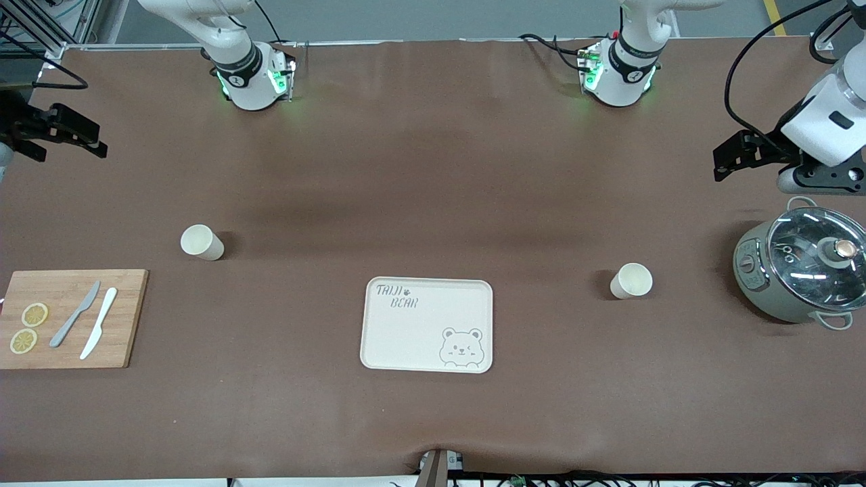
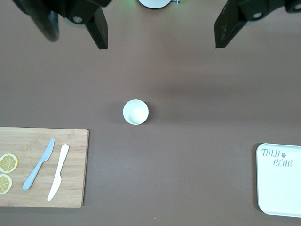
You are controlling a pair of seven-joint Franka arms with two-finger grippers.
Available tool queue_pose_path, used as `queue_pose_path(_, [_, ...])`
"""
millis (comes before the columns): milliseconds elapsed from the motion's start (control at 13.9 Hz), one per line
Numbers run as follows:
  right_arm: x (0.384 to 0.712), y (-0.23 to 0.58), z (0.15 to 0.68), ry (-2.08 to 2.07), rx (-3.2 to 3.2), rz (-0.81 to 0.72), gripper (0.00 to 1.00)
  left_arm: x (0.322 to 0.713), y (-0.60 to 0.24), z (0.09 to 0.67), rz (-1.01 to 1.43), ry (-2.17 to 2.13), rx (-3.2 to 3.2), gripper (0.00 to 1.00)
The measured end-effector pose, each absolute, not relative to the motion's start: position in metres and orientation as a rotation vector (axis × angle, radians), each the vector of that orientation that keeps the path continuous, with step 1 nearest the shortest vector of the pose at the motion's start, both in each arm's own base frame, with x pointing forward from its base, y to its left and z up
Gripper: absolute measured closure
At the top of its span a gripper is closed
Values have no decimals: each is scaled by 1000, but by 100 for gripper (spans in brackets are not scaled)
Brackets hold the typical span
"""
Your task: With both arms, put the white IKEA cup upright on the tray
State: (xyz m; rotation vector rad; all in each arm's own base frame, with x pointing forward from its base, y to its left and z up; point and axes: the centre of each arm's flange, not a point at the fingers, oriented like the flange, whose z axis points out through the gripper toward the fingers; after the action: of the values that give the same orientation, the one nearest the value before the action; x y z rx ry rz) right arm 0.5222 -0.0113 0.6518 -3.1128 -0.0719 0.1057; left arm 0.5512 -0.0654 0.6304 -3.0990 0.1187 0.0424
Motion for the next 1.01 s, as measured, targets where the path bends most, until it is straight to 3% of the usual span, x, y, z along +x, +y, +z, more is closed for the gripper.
queue_pose_path(1010, [526, -12, 647, -68, -3112, 116, 0, 566, -64, 599, 130, 133, -3096, 0])
